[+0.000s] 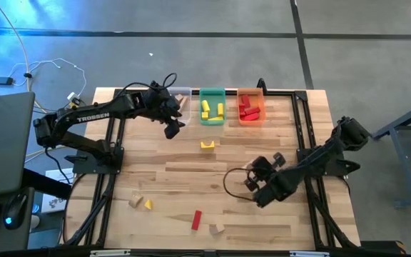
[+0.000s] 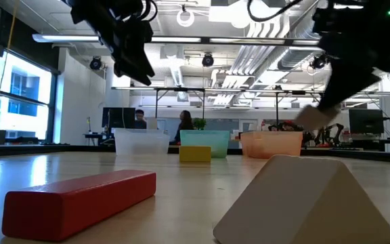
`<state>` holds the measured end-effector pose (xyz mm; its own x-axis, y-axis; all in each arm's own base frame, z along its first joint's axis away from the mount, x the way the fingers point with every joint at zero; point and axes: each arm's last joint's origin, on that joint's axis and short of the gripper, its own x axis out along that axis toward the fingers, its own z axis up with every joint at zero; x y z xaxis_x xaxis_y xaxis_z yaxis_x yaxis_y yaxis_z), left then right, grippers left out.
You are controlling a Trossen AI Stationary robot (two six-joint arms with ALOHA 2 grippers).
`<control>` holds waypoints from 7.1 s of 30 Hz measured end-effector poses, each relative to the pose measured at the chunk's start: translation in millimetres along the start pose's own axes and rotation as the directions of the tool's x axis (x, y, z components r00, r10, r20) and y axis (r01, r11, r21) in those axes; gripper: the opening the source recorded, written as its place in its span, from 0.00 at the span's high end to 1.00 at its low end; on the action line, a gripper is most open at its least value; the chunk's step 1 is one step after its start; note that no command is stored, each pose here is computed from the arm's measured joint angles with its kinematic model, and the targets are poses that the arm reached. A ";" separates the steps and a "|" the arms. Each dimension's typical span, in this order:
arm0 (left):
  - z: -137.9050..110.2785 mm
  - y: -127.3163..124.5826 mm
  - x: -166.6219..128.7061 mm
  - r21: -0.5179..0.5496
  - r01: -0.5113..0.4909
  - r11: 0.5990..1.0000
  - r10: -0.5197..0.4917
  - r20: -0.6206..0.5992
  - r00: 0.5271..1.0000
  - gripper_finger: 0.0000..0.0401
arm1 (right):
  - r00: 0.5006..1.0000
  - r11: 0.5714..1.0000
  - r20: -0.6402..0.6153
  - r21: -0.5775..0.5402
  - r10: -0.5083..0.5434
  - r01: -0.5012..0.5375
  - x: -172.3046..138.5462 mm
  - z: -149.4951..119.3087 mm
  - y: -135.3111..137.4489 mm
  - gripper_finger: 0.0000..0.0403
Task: Sort & place blocks by color
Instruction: Put the brown block into the white transparent bin, then put the yellow block into the green transparent bin
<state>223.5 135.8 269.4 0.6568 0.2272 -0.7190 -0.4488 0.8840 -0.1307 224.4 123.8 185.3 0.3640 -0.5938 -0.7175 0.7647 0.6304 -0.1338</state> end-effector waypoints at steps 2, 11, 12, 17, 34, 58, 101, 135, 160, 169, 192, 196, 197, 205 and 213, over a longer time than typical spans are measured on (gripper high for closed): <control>0.0 -0.7 -0.1 -0.012 0.032 0.999 -0.032 -0.001 1.000 0.43 | 0.999 1.000 0.033 -0.001 0.015 -0.015 4.5 6.2 3.3 0.99; 1.7 -6.0 -0.6 -0.101 0.211 0.972 -0.211 0.013 0.977 0.43 | 0.956 0.988 0.271 -0.130 0.113 -0.080 16.2 39.4 26.5 0.99; 2.3 -6.5 -0.6 -0.118 0.222 0.968 -0.222 0.019 0.975 0.43 | 0.948 0.984 0.294 -0.161 0.126 -0.081 16.8 43.8 29.4 0.99; 5.1 -13.2 0.2 -0.187 0.245 0.951 -0.241 0.043 0.970 0.43 | 0.907 0.958 0.386 -0.280 0.167 -0.057 20.6 67.1 38.7 0.99; 17.0 -47.5 -1.7 -0.218 0.505 0.835 -0.488 0.128 0.863 0.43 | 0.745 0.835 0.568 -0.549 0.350 0.027 22.3 126.6 45.6 0.99; 18.1 -68.2 -2.7 -0.177 0.557 0.812 -0.539 0.138 0.831 0.43 | 0.586 0.790 0.654 -0.612 0.479 0.037 22.9 156.0 39.1 0.99; 10.2 -51.5 2.8 -0.038 0.238 0.971 -0.232 0.107 0.967 0.76 | 0.656 0.892 0.684 -0.451 0.321 0.034 33.4 163.1 29.0 0.51; -19.4 71.1 55.2 -0.130 -0.470 0.873 0.434 -0.234 0.870 0.70 | 0.741 0.867 0.519 -0.469 0.426 -0.170 52.9 153.3 26.4 0.50; -20.8 55.6 38.4 -0.147 -0.228 0.962 0.188 -0.245 0.951 0.46 | 0.743 0.808 0.390 -0.482 0.543 -0.338 78.5 156.8 19.2 0.50; -17.4 11.4 9.3 -0.100 -0.005 0.995 -0.015 -0.197 0.980 0.47 | 0.793 0.781 0.282 -0.519 0.539 -0.346 116.1 144.6 24.9 0.50; -86.6 -73.0 -9.4 -0.021 0.073 0.997 -0.076 -0.323 0.943 0.47 | 0.876 0.774 0.117 -0.531 0.469 -0.344 179.4 115.0 29.1 0.51; -93.2 -82.0 -10.8 -0.032 0.086 0.996 -0.091 -0.322 0.942 0.47 | 0.879 0.777 0.104 -0.523 0.466 -0.350 185.1 116.9 24.2 0.51; -94.3 -84.3 -11.0 -0.030 0.081 0.996 -0.086 -0.320 0.943 0.47 | 0.879 0.777 0.098 -0.521 0.467 -0.354 186.2 117.4 22.8 0.50; -96.0 -103.3 -13.0 -0.002 0.091 0.996 -0.088 -0.257 0.962 0.47 | 0.885 0.762 0.018 -0.516 0.466 -0.391 194.3 116.3 12.8 0.51; -95.6 -117.2 -14.9 0.032 0.154 0.988 -0.144 -0.209 0.967 0.47 | 0.870 0.749 -0.021 -0.497 0.493 -0.437 195.5 114.9 11.4 0.51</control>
<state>208.4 -10.2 230.2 0.5731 0.0072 -0.8194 -0.3225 0.9212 -0.2175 365.4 -42.5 122.0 0.6822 -0.1949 -0.7047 0.1495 0.9806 -0.1265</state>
